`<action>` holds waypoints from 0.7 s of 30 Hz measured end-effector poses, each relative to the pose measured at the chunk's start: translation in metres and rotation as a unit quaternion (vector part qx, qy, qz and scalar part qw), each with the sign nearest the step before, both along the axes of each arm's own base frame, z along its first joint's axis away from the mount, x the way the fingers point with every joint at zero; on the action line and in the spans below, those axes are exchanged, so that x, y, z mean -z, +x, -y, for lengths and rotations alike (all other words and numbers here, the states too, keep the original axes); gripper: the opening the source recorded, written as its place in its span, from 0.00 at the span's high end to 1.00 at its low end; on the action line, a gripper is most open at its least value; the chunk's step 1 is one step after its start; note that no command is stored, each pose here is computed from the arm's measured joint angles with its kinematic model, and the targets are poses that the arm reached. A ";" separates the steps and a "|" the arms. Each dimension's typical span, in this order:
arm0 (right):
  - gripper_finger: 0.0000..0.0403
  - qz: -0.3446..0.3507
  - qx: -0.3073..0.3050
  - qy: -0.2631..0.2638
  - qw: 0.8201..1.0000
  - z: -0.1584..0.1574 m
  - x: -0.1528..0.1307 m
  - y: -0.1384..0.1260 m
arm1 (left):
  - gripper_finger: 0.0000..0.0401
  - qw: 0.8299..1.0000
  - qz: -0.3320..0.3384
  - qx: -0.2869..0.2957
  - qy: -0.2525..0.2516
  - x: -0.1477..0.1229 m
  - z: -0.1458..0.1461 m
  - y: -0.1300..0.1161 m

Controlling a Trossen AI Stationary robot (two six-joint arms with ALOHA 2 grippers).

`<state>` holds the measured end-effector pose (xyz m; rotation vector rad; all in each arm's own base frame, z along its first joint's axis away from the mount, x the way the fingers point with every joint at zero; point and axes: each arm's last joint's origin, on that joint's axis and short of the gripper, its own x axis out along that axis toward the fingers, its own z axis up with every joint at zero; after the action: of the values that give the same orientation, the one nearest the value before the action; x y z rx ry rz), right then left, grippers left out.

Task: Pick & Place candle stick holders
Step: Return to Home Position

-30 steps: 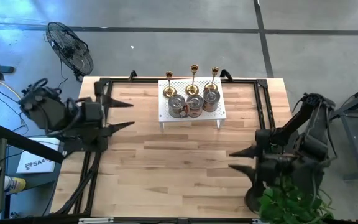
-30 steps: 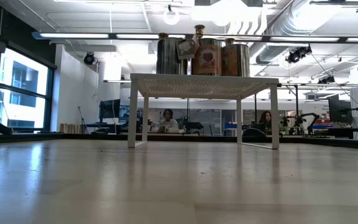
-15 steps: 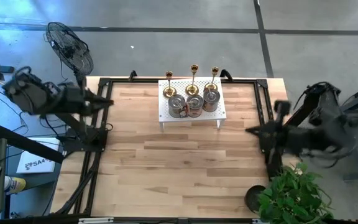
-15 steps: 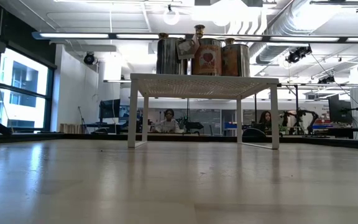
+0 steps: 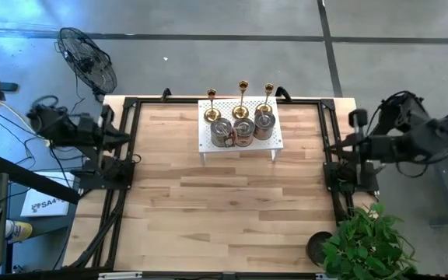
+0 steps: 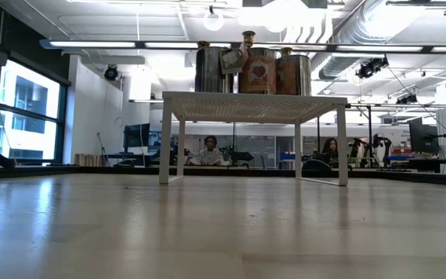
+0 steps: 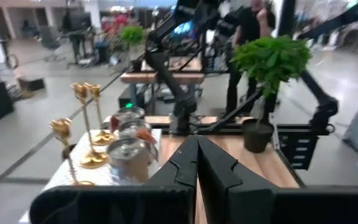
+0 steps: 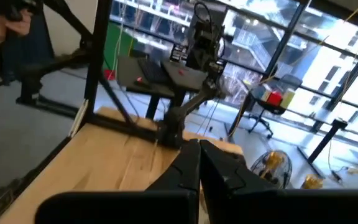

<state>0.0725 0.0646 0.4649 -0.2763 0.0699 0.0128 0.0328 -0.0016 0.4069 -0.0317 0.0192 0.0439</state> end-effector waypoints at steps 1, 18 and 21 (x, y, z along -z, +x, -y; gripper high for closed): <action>1.00 -0.005 -0.002 0.000 1.000 0.000 0.007 0.000 | 1.00 1.000 0.009 0.008 0.000 0.013 0.000 -0.001; 1.00 0.014 -0.016 0.081 0.997 0.013 0.127 -0.009 | 1.00 0.994 0.048 0.084 -0.048 0.135 0.015 0.013; 1.00 0.024 -0.018 0.092 0.995 0.011 0.144 -0.008 | 1.00 0.992 0.026 0.114 -0.037 0.152 0.021 0.019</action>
<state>0.0645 0.0539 0.3214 -0.0936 0.0164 0.0479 0.0522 -0.0230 0.2551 -0.1042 -0.0269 -0.1857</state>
